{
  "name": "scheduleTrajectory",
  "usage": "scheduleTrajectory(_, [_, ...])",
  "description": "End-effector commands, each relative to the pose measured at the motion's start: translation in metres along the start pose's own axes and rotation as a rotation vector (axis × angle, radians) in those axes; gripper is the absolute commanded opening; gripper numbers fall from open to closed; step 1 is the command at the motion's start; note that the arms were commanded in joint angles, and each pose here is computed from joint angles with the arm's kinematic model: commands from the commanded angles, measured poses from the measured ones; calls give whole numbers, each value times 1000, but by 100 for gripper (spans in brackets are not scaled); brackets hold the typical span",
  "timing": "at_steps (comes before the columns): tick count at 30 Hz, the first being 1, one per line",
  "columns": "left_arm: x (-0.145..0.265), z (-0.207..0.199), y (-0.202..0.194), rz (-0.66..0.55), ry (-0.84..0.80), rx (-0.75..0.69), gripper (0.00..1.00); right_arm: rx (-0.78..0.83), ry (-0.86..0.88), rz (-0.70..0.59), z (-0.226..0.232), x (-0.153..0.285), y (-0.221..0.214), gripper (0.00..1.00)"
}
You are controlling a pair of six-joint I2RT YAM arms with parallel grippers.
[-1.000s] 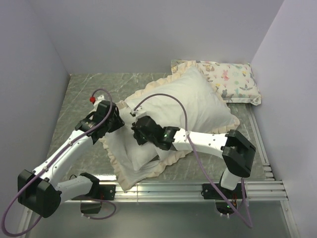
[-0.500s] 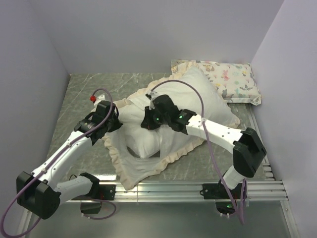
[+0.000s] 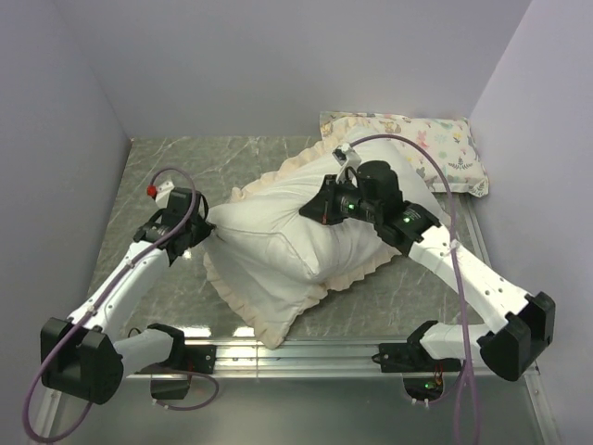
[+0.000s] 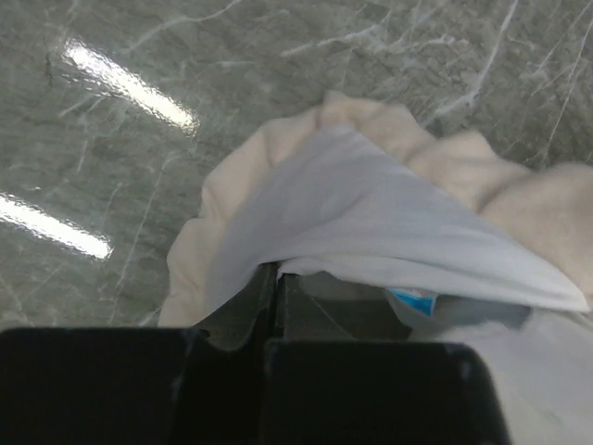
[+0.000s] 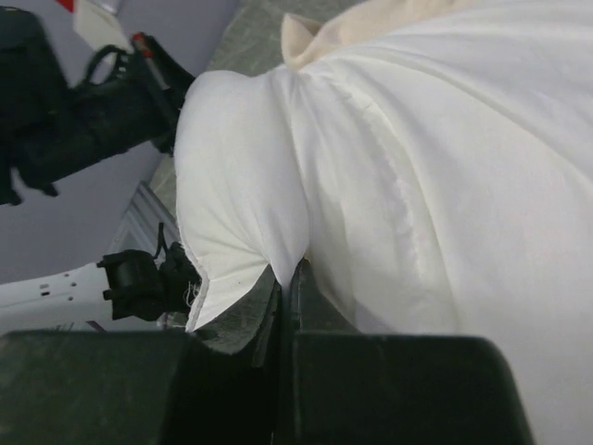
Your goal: Remove the pillowcase from the pillow
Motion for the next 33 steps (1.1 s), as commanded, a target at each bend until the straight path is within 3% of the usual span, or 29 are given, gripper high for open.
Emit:
scheduleTrajectory(1, [-15,10,2,0,66,41,1,38,-14,-256,6,31,37,0])
scheduleTrajectory(7, [-25,-30,27,-5,-129,79,1,20,85,-254,16,42,32,0])
scheduleTrajectory(12, [-23,-79,55,37,-424,38,12,-3,239,-276,37,45,43,0])
scheduleTrajectory(14, [-19,-95,72,21,-460,28,23,-17,268,-295,44,47,46,0])
scheduleTrajectory(15, [-15,-102,81,7,-470,28,37,-11,294,-321,53,49,49,0])
scheduleTrajectory(19, [-2,-115,106,-28,-516,-1,68,-35,294,-377,63,44,50,0])
scheduleTrajectory(22, [7,-119,127,-66,-515,5,82,-64,276,-429,72,36,48,0])
scheduleTrajectory(28, [50,-115,182,-189,-426,33,93,-75,230,-461,77,12,37,0])
scheduleTrajectory(33, [68,-111,191,-206,-361,22,99,-106,248,-423,76,-18,31,0])
Point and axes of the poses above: each gripper's point midway between its finger pads, its own x axis back along the fingers, its own z axis along the line the jaws close on, y = z × x, the point moved 10 cm from there along x, back along the fingers, and after that the axes turned 3 degrees about -x, right-handed, at the moved point
